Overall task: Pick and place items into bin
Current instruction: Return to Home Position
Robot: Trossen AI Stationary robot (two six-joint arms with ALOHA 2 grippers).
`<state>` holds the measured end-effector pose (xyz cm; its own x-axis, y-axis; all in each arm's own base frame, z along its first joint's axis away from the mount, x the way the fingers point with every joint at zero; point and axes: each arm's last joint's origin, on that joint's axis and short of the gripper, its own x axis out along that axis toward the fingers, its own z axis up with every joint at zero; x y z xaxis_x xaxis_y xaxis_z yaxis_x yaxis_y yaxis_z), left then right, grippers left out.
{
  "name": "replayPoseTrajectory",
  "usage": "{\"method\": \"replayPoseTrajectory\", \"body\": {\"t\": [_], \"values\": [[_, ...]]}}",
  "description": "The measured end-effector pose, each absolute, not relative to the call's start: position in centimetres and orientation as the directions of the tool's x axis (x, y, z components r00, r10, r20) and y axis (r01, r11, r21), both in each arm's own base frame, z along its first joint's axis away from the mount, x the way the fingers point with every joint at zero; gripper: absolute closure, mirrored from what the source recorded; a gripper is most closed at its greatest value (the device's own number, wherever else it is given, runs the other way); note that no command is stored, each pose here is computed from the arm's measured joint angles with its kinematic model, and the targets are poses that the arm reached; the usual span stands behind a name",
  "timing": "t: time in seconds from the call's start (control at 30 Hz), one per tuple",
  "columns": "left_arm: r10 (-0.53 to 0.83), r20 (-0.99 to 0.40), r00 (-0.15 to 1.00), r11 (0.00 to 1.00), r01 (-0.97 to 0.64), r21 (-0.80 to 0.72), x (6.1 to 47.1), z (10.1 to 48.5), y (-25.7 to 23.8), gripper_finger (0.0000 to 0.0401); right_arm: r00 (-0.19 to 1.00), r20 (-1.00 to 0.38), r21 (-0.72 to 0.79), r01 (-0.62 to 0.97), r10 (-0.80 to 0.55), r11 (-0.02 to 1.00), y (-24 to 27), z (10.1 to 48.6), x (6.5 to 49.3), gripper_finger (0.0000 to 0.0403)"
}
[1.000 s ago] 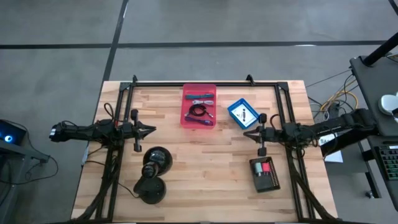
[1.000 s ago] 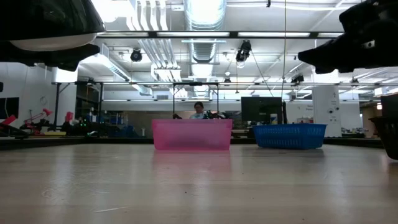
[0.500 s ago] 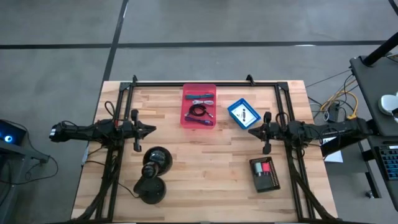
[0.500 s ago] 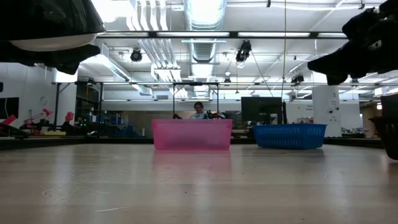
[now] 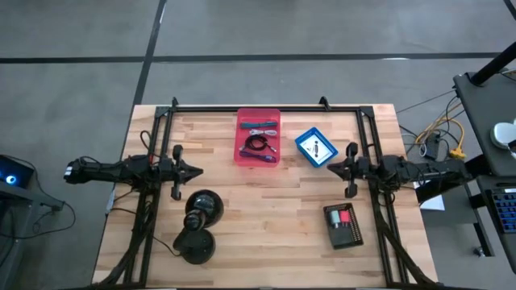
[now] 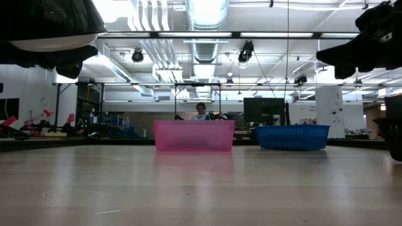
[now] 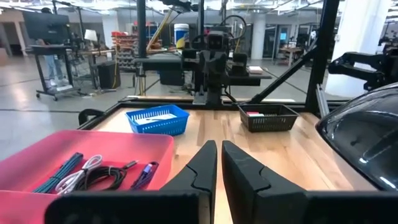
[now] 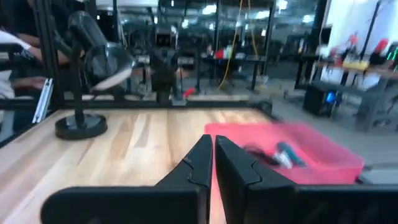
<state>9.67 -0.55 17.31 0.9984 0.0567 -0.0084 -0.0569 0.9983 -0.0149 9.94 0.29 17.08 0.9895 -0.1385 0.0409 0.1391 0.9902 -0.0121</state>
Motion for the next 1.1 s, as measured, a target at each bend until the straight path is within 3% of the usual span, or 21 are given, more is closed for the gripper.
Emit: {"method": "replayPoseTrajectory", "body": {"t": [0.17,1.1], "values": [[0.056,-0.028,0.998,0.998,-0.056,-0.011,9.65,17.17,-0.55,0.0391,0.997,0.042,0.005,0.065,-0.066,0.998,0.48,17.03,9.66,0.0394],[0.057,-0.044,0.997,0.998,-0.057,-0.012,9.81,17.03,-0.56,0.0391,0.997,0.003,-0.018,0.08,-0.08,0.997,0.46,16.71,9.93,0.0394]]}}
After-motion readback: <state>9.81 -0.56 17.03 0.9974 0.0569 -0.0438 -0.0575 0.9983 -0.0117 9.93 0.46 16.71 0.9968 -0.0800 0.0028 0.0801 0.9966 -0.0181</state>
